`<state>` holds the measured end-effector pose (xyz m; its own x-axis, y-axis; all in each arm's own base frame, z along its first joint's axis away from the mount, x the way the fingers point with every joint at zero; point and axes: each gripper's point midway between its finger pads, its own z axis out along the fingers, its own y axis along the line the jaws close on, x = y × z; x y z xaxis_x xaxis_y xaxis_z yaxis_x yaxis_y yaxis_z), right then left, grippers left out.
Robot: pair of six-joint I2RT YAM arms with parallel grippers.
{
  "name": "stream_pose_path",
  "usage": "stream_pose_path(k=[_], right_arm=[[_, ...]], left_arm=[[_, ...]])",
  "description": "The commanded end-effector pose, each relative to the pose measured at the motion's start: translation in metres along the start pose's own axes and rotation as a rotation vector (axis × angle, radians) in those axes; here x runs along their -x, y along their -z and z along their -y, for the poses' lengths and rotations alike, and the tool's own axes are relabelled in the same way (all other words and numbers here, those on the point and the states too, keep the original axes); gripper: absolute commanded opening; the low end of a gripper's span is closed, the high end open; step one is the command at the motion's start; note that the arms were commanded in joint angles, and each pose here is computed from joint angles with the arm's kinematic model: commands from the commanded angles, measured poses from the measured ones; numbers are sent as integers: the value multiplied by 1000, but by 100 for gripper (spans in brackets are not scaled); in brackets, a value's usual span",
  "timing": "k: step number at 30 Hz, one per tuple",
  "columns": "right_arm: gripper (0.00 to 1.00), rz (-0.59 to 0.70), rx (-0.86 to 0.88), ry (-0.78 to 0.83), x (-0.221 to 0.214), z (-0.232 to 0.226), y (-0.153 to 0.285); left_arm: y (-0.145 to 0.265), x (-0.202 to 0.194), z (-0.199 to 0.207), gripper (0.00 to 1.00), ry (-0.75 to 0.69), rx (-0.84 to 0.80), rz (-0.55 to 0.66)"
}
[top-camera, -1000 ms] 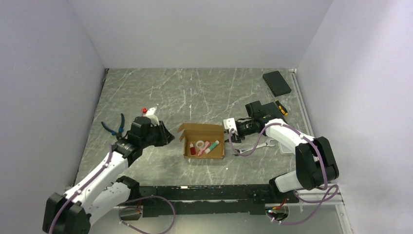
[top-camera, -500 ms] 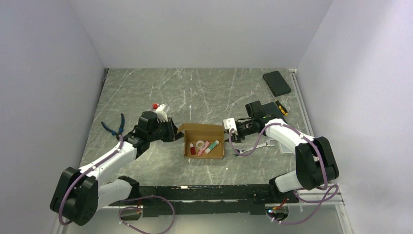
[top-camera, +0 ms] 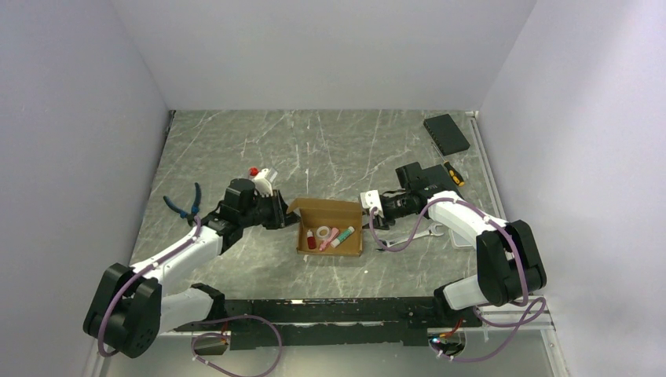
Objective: Fold the paper box
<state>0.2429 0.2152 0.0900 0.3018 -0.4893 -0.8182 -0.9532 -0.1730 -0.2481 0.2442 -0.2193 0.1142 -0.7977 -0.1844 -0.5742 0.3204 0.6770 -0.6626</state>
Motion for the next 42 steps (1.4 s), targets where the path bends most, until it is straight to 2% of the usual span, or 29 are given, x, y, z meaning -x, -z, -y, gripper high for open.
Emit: stream_pose_path(k=[1, 15, 21, 25, 29, 31, 35, 42], right_arm=[[44, 39, 3, 70, 15, 5, 2], [44, -34, 23, 144, 2, -6, 1], [44, -66, 24, 173, -3, -8, 1], [44, -87, 31, 193, -5, -11, -1], [44, -95, 33, 203, -5, -11, -2], [44, -96, 31, 207, -4, -11, -2], [45, -99, 29, 211, -4, -11, -1], [45, -102, 30, 212, -5, -12, -2]], left_arm=[[3, -2, 1, 22, 1, -2, 8], [23, -20, -7, 24, 56, 63, -13], [48, -19, -14, 26, 103, 184, 21], [73, 4, -3, 36, 71, 197, 144], [90, 33, 20, 47, 5, 143, 263], [91, 44, 34, 51, -36, 93, 283], [76, 57, 57, 53, -100, -1, 229], [38, 64, 70, 54, -135, -100, 98]])
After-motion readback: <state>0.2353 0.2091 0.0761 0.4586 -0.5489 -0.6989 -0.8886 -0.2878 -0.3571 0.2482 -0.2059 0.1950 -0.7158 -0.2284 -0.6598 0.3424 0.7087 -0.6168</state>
